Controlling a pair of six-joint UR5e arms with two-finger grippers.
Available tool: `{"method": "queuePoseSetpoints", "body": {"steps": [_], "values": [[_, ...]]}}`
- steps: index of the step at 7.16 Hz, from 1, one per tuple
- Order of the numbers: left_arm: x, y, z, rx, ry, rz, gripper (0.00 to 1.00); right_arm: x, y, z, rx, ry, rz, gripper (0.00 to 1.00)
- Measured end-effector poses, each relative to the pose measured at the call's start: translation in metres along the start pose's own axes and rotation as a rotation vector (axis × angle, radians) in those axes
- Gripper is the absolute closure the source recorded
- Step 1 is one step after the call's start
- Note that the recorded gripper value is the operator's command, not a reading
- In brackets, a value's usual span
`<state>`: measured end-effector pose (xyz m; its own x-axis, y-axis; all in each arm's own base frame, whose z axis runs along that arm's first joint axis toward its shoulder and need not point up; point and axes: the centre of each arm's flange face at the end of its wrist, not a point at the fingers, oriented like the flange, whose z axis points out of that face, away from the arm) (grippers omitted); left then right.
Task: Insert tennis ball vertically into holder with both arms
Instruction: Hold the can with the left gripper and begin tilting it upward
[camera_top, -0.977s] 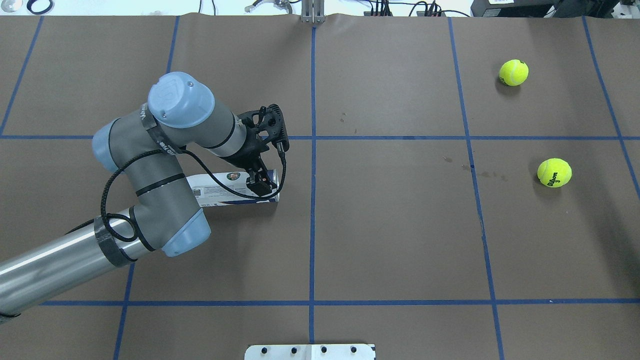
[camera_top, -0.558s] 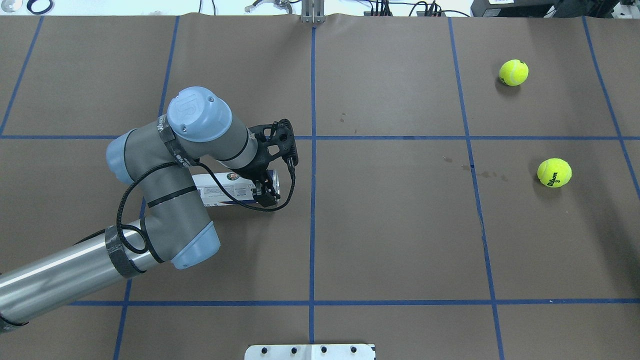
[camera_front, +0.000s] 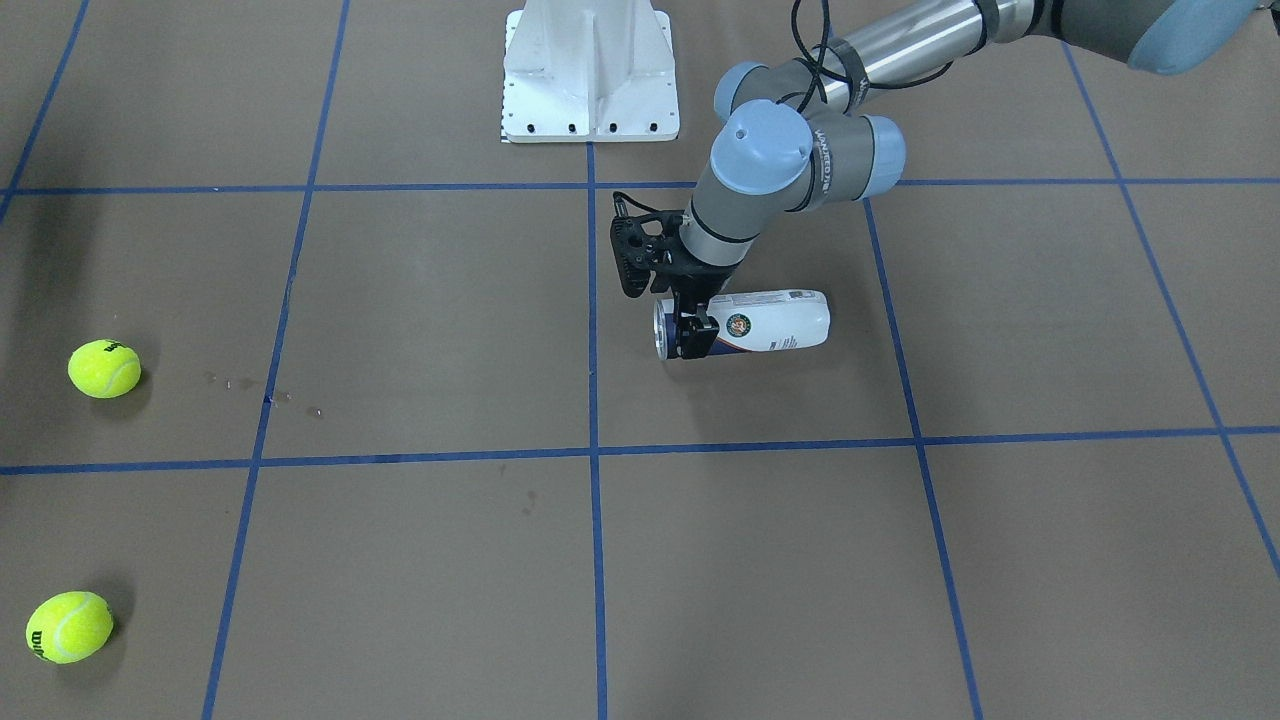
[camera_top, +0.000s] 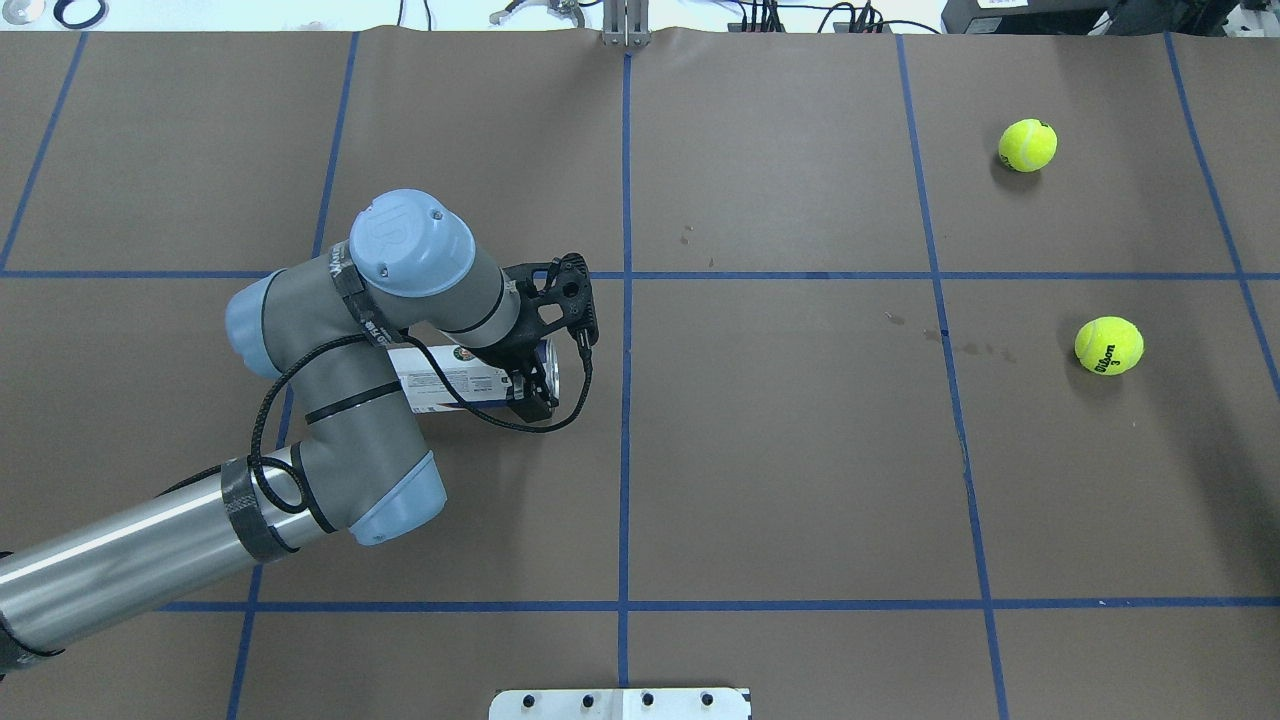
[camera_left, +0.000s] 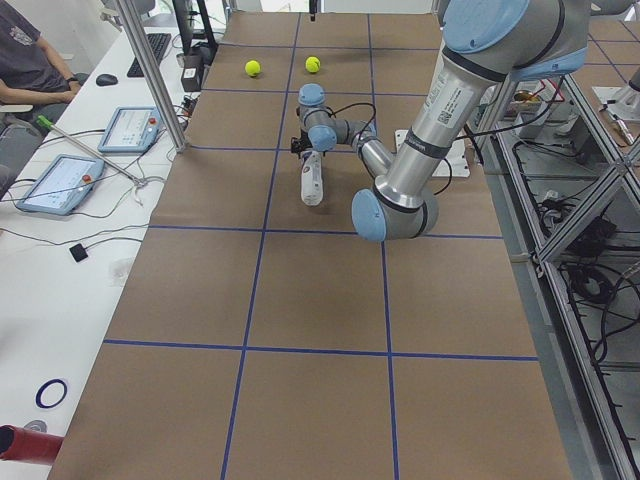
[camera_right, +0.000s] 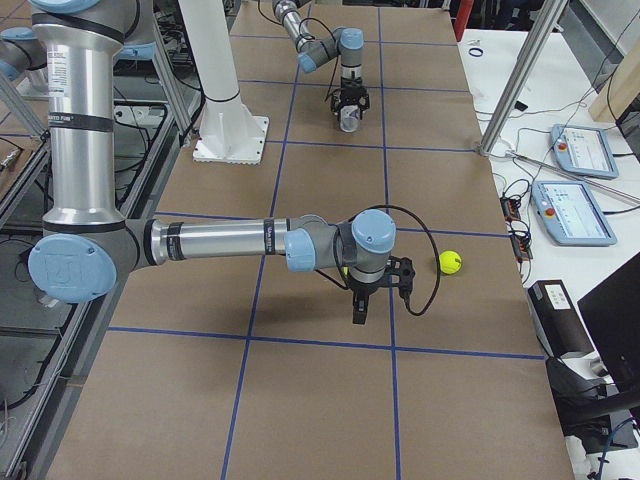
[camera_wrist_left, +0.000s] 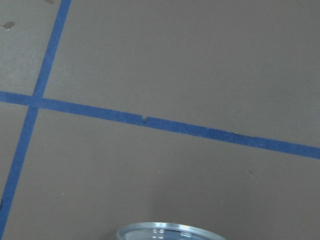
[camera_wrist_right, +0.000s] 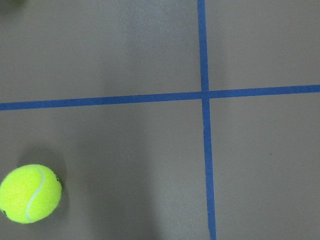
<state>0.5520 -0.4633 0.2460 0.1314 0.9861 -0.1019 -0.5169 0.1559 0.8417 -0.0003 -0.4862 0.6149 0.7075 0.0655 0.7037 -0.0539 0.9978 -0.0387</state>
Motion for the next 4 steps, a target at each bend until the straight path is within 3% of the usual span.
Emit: {"method": "queuePoseSetpoints", "body": {"steps": [4], "values": [[-0.0013,-0.0099,0.0088,-0.009,-0.001,0.011,0.0,-0.0009,0.0002,-0.0004,-0.001,-0.006,-0.001,0.01]]}}
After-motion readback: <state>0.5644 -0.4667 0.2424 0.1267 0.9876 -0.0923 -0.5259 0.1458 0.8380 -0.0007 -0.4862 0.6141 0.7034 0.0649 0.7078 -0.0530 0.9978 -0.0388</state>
